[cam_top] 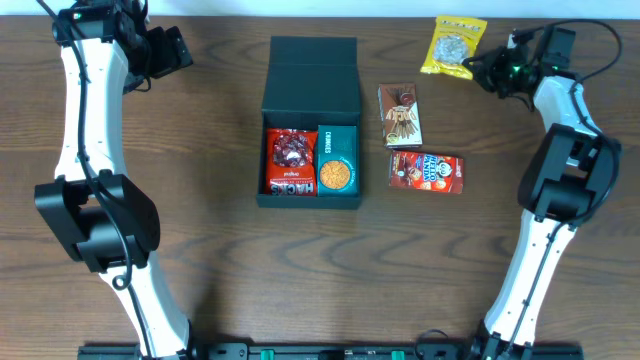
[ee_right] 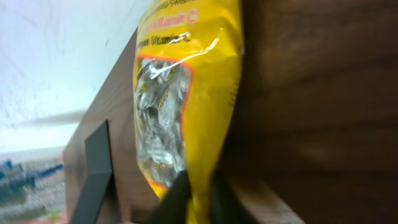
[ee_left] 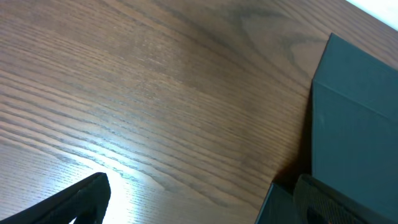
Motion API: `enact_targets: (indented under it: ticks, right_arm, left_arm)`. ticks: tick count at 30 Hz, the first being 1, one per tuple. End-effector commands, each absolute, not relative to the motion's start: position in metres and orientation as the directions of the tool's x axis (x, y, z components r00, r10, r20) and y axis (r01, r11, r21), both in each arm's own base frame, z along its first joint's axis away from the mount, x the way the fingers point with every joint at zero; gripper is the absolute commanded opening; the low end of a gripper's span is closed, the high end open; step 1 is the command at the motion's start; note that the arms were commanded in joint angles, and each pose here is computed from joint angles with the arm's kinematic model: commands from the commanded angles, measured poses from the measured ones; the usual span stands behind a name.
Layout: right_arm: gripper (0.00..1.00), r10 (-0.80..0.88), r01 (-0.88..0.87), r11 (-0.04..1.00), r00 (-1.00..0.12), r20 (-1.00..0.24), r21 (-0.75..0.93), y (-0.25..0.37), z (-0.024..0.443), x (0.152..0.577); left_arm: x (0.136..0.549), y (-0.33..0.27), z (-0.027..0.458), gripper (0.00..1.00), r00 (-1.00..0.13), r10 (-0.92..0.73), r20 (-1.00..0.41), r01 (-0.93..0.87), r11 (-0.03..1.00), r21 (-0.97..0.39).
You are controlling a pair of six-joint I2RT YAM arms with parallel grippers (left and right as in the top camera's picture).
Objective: Pack container
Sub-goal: 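Move the right gripper to the yellow candy bag and grasp it, then carry the yellow bag with the right gripper into the black box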
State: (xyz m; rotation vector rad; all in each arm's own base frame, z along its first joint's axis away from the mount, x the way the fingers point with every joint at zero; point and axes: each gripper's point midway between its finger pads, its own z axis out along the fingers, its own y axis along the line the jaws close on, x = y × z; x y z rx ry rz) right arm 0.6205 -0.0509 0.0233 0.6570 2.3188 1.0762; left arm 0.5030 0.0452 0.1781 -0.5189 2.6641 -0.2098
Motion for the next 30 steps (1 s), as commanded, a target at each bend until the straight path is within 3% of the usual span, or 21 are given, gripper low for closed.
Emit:
enact_targets:
  ticks: [1, 8, 15, 23, 30]
  right_arm:
    - [0.01, 0.615, 0.227, 0.559, -0.758, -0.216, 0.797, -0.050, 0.016, 0.621]
    - [0.02, 0.550, 0.012, 0.504, -0.775, -0.310, 0.863, -0.034, 0.091, 0.642]
    - [0.02, 0.385, -0.199, 0.489, -0.825, -0.415, 0.849, 0.041, 0.188, 0.637]
    - [0.02, 0.132, -0.327, 0.422, -0.900, -0.414, 0.845, 0.162, 0.241, 0.575]
    - [0.02, -0.103, -0.325, 0.455, -0.944, -0.313, 0.829, 0.232, 0.225, 0.499]
  left_arm:
    - [0.506, 0.048, 0.185, 0.95, -0.831, -0.400, -0.387, -0.334, 0.914, -0.229]
    - [0.506, 0.051, 0.185, 0.95, -0.828, -0.400, -0.393, -0.343, 0.916, -0.210]
    - [0.506, 0.053, 0.185, 0.95, -0.832, -0.387, -0.398, -0.334, 0.922, -0.197]
    - [0.505, 0.055, 0.185, 0.95, -0.839, -0.368, -0.401, -0.318, 0.929, -0.188]
    - [0.503, 0.054, 0.184, 0.95, -0.845, -0.362, -0.394, -0.313, 0.932, -0.184]
